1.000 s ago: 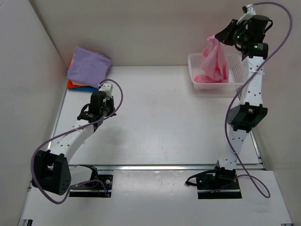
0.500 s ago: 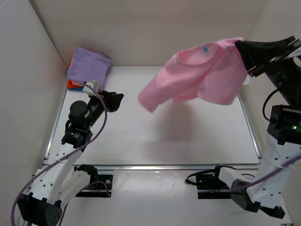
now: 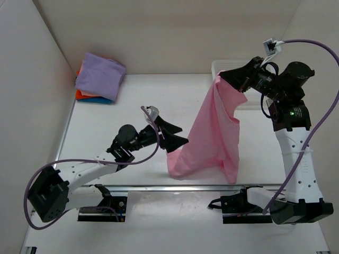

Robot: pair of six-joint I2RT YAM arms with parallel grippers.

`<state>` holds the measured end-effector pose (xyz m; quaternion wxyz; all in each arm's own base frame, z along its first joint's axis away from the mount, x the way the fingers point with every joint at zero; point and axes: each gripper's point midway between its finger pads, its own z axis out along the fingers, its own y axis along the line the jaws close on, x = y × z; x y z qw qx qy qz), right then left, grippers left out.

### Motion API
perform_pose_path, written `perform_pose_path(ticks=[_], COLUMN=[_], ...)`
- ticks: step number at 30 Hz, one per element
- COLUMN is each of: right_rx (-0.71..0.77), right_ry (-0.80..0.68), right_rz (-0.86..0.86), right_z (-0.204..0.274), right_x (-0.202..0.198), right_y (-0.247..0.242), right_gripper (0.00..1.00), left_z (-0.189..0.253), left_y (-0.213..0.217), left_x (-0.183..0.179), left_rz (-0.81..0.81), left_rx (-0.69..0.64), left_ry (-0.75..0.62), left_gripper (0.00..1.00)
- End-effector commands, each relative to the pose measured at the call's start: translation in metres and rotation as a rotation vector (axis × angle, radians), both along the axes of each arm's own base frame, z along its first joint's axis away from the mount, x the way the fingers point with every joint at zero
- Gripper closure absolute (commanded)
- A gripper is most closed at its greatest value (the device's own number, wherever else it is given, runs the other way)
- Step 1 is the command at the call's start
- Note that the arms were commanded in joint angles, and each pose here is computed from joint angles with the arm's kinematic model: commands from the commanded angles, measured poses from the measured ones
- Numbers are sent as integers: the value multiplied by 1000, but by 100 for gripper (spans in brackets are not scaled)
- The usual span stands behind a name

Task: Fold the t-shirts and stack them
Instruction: Flatten out the tshirt

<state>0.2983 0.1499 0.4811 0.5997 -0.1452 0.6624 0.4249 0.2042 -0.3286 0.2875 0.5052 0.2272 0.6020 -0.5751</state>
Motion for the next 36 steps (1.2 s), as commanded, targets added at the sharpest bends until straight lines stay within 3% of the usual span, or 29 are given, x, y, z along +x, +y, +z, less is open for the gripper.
perform_pose_path(ticks=[1, 8, 13, 19, 23, 27, 32, 34, 35, 36], right_rx=[-16, -40, -44, -39, -34, -25, -20, -12, -13, -17], right_ry=[-131, -49, -37, -38, -53, -62, -50, -49, -54, -50], right_rz=[-19, 11, 44, 72, 87, 109, 90, 82, 76, 73], right_z=[30, -9, -16, -13, -4, 0, -5, -6, -7, -8], right_x=[-7, 14, 13, 9, 4, 2, 10, 10, 9, 10], right_y=[2, 23, 47, 60, 64, 68, 59, 51, 46, 43], right_gripper=[100, 100, 100, 100, 100, 100, 100, 100, 100, 100], left_z=[35, 24, 24, -25, -54, -67, -37, -35, -31, -29], left_y=[-10, -1, -21, -47, -49, -79, -118, -126, -133, -134], left_x=[-34, -8, 6, 39, 75, 95, 112, 121, 119, 117], left_rz=[-144, 38, 126, 256, 409, 389, 336, 332, 314, 308], left_rx=[-143, -58, 17, 105, 163, 216, 111, 100, 85, 65], left_ry=[-46, -60, -105, -23, -12, -28, -34, -22, -9, 6], left_gripper=[9, 11, 9, 10, 1, 1, 2, 16, 54, 83])
